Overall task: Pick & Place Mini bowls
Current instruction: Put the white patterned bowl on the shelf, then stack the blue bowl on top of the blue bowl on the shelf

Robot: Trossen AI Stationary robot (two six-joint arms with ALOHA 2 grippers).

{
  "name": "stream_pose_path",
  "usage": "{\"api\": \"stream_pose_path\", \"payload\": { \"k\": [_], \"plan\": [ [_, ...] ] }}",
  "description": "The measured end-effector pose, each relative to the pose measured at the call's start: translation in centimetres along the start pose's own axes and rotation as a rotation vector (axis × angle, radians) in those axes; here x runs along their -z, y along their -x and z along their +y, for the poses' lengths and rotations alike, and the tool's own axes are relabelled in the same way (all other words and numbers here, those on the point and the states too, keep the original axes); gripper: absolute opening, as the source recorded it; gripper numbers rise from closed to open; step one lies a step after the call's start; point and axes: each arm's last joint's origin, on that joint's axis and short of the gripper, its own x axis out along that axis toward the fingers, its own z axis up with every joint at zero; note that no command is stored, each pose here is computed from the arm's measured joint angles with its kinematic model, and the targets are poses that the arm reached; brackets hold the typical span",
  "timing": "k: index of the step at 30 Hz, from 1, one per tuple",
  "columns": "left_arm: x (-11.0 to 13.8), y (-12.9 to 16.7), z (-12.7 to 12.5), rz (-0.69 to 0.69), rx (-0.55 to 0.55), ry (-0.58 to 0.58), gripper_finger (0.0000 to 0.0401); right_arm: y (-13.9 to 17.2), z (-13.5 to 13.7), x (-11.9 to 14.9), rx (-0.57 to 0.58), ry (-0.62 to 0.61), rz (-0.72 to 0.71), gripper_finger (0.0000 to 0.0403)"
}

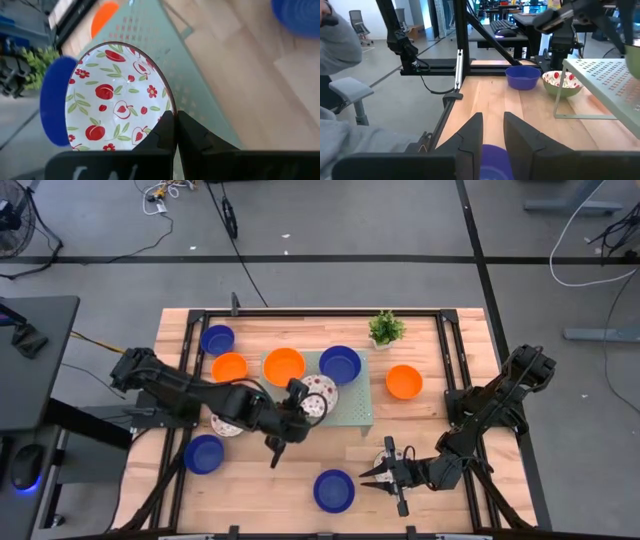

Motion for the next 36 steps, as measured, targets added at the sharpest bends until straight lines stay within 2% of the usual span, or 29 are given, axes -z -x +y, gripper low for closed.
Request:
{"api": "stream_pose_path", "payload": {
  "k": [9, 19, 24, 28, 36],
  "plan": [
    [0.67, -0.06, -0.14, 0.056, 0.038, 0.052, 0.0017, 0.0, 0.0, 0.0, -0.002, 0.0, 0.0, 0.0081],
    [0.65, -0.05, -0.16, 0.055, 0.04, 0.069, 0.002, 0.0, 0.02, -0.01, -0.003, 0.0, -0.001, 0.0081],
    [0.58, -0.03, -0.27, 0.038, 0.083, 0.072, 0.0023, 0.0, 0.01, -0.01, -0.003, 0.0, -0.001, 0.0081],
    [0.56, -0.01, -0.3, 0.033, 0.095, 0.073, 0.0051, 0.0, 0.02, -0.01, -0.003, 0.0, 0.0, 0.0081],
    [0.63, 0.85, 0.03, 0.025, 0.101, 0.088, 0.0148, 0.0, 0.01, -0.01, -0.003, 0.0, -0.001, 0.0081]
  ]
}}
